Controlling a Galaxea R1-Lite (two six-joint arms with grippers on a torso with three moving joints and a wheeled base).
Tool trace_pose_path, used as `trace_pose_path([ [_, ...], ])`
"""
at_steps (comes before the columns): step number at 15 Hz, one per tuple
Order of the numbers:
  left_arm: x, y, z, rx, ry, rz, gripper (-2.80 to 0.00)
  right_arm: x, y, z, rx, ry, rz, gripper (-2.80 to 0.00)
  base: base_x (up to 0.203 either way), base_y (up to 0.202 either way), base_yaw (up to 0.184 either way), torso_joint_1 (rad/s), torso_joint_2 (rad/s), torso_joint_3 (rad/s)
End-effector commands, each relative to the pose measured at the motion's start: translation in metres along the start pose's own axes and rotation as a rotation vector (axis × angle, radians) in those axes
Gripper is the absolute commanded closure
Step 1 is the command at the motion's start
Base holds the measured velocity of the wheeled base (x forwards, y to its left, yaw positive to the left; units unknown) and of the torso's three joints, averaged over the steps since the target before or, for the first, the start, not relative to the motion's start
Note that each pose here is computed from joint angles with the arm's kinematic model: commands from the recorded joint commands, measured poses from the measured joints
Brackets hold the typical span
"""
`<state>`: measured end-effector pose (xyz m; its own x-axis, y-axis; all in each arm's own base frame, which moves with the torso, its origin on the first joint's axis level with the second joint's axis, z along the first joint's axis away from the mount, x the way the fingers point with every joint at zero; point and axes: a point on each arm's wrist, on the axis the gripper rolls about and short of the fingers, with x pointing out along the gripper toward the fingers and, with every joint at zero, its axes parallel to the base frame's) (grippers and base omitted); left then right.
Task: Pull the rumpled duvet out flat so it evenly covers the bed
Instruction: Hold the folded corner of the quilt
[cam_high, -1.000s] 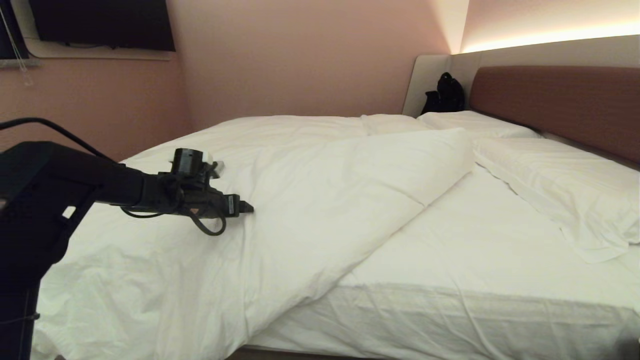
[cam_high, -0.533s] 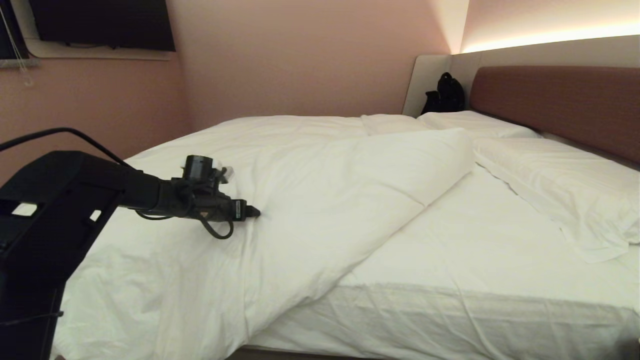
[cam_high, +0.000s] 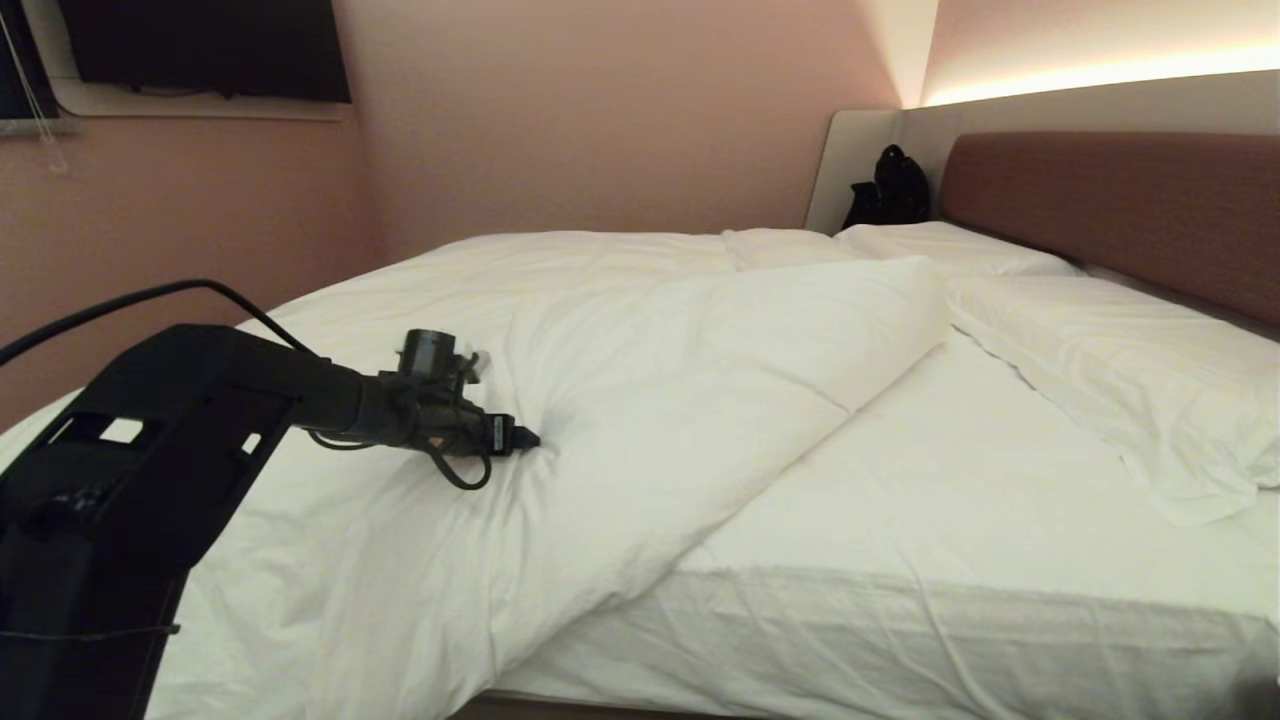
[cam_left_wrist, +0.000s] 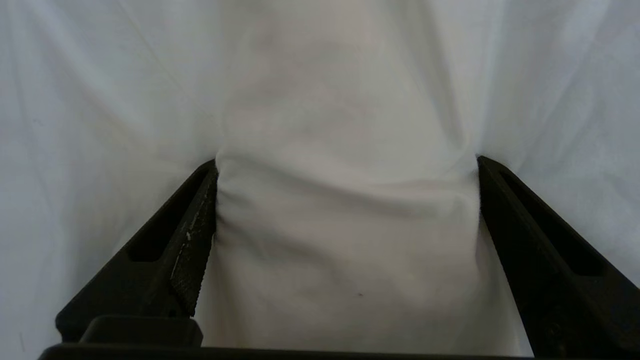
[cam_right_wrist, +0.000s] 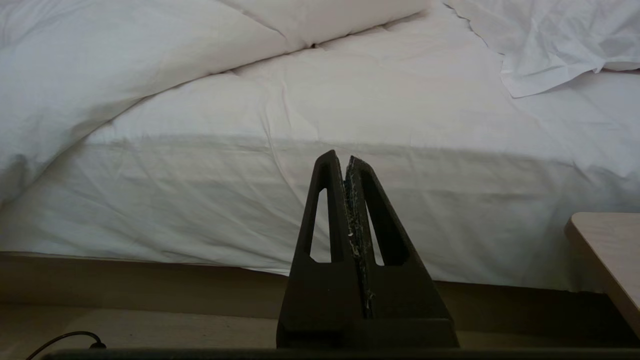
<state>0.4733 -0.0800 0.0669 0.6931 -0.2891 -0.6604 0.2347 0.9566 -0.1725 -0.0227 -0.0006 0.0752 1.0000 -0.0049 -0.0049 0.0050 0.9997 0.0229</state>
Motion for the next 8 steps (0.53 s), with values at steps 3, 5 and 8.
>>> trace_pose_path([
  [3,0.009,0.0019,-0.0064,-0.004,0.019,0.0,-2.8,0.0,0.0,0.0,0.0,0.0,0.0,0.0,0.0,0.0,0.0,0.0,0.0,0.0],
  [5,0.0105,0.0022,-0.0079,-0.009,0.021,-0.001,0.0,0.0,0.0,0.0,0.0,0.0,0.0,0.0,0.0,0.0,0.0,0.0,0.0,0.0],
  [8,0.0065,0.0006,-0.0053,-0.009,0.012,-0.003,0.0,0.0,0.0,0.0,0.0,0.0,0.0,0.0,0.0,0.0,0.0,0.0,0.0,0.0],
])
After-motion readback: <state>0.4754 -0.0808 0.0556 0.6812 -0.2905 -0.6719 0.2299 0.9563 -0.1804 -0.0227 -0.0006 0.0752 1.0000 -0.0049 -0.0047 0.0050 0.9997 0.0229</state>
